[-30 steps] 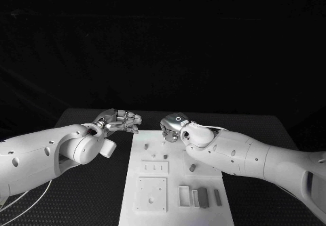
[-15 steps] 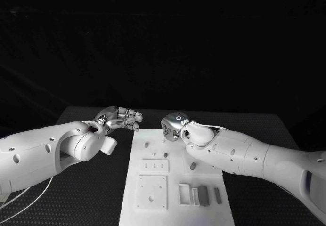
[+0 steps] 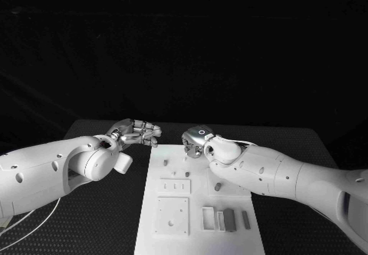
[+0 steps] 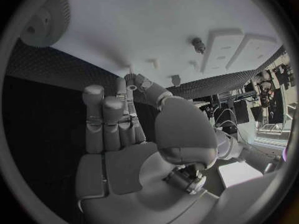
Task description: Assemble the parts on the task board
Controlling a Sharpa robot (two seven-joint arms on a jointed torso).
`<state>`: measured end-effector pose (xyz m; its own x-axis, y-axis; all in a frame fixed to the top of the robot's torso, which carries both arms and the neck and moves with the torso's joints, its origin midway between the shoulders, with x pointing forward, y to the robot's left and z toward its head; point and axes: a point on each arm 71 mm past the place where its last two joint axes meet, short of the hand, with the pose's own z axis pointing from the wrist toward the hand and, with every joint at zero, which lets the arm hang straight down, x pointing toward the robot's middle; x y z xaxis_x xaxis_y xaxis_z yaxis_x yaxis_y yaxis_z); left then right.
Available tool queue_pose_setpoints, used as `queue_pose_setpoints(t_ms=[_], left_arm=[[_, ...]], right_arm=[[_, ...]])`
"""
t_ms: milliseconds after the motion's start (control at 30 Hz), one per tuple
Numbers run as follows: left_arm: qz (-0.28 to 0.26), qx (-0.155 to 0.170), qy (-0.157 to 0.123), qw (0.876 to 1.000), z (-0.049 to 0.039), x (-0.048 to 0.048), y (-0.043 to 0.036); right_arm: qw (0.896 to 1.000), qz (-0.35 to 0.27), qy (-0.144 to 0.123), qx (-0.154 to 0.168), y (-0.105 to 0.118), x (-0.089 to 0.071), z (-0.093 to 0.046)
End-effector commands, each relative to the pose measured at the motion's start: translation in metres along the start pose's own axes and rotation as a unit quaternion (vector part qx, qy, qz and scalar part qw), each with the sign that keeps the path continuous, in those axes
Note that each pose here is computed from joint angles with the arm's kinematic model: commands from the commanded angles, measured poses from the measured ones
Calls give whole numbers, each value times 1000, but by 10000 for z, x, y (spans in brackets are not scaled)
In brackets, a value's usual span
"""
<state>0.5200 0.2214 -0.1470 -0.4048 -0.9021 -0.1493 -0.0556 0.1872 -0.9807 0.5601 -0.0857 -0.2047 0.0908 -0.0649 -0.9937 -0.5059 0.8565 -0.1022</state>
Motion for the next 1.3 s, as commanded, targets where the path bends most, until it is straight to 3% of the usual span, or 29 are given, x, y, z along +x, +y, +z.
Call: queue_pose_setpoints(t_ms=[33,600,1300], left_arm=[[1,5,9,1000,9,25,-31],[1,6,7,1000,7,15,-37],[2,6,7,1000,9,11,-43]], right_arm=[[1000,8,12,-1,10,47,-3],[999,21,42,-6,47,100,-19],[999,16,47,13,-46,120,-26]])
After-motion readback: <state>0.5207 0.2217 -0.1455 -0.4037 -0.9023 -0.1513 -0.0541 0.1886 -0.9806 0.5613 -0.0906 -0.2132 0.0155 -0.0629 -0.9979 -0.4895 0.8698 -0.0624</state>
